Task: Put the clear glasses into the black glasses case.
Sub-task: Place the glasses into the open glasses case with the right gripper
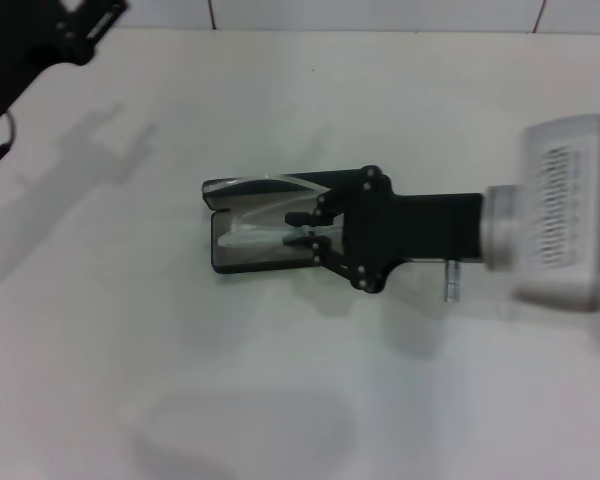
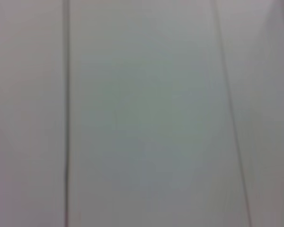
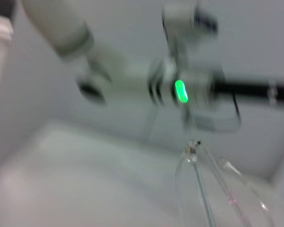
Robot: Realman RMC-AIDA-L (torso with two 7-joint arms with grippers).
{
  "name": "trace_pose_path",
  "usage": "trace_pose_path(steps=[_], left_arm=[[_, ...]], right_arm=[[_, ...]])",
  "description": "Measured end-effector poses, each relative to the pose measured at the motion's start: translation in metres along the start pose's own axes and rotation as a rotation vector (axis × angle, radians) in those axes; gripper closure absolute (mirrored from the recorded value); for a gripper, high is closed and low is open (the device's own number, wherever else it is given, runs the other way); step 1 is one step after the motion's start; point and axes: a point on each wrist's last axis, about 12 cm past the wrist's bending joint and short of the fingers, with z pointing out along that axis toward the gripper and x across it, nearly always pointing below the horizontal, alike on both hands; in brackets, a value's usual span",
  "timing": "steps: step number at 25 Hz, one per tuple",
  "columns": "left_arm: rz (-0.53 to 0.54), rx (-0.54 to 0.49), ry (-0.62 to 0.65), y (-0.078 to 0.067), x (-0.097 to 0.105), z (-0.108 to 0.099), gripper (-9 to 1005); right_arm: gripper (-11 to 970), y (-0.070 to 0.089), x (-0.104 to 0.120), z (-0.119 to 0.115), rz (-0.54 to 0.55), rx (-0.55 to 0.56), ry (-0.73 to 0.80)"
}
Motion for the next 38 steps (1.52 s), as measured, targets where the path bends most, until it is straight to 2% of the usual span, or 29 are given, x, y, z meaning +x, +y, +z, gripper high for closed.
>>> trace_pose_path(steps=[4, 8, 20, 28, 38], left_arm=[[-0.012, -0.047, 0.012, 0.002, 0.003, -0.016, 441], [-0.017, -0.052, 0.025, 0.002, 0.005, -0.021, 441], [-0.048, -0.015, 0.040, -0.001, 0.007, -0.011, 441], [-0.057, 0.030, 0.056, -0.007, 0.010, 0.001, 441], [-0.060, 0.055, 0.063, -0.011, 0.011, 0.005, 441]], right_arm=[[820, 0.011, -0.011, 0.016, -0.162, 0.086, 0.227], [817, 0.021, -0.015, 0.027, -0.264, 0.135, 0.304], [806, 0.036, 0.006, 0.037, -0.226, 0.250, 0.377], [799, 0.044, 0.015, 0.040, -0.184, 0.230, 0.395], [790, 0.046, 0.025, 0.047, -0.187, 0.273, 0.427]])
